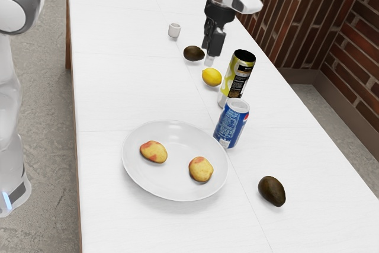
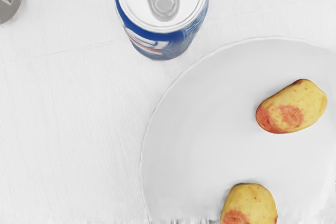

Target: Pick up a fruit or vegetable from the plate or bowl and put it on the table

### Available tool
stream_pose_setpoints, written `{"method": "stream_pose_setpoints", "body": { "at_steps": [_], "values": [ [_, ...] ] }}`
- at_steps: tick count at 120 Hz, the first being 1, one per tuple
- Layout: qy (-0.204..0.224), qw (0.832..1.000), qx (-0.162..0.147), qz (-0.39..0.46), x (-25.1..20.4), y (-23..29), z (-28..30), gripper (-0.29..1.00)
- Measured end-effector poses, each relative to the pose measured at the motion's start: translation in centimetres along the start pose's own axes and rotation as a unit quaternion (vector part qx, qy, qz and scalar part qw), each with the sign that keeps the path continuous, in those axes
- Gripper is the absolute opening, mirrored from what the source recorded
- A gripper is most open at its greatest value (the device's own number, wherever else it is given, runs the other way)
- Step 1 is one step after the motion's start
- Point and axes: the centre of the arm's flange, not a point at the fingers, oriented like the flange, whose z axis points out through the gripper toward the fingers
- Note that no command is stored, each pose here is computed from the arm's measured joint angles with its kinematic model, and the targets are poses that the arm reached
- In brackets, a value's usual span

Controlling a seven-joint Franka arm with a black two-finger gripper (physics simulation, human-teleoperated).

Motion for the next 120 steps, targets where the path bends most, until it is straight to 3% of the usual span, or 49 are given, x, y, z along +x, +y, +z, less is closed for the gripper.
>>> {"method": "stream_pose_setpoints", "body": {
  "at_steps": [20, 47, 78, 96, 120],
  "values": [
    [-0.001, 0.996, 0.031, 0.086, -2.7, 4.8, 3.2, 0.7],
    [-0.004, 0.989, 0.005, 0.144, -1.1, 4.9, 9.2, 0.7],
    [0.013, 0.966, -0.003, 0.258, -1.4, 11.8, 13.6, 0.7],
    [0.012, 0.964, 0.005, 0.266, -5.9, 10.5, 15.2, 0.7],
    [-0.005, 0.961, 0.001, 0.276, -8.3, 9.4, 19.2, 0.7]
  ]
}}
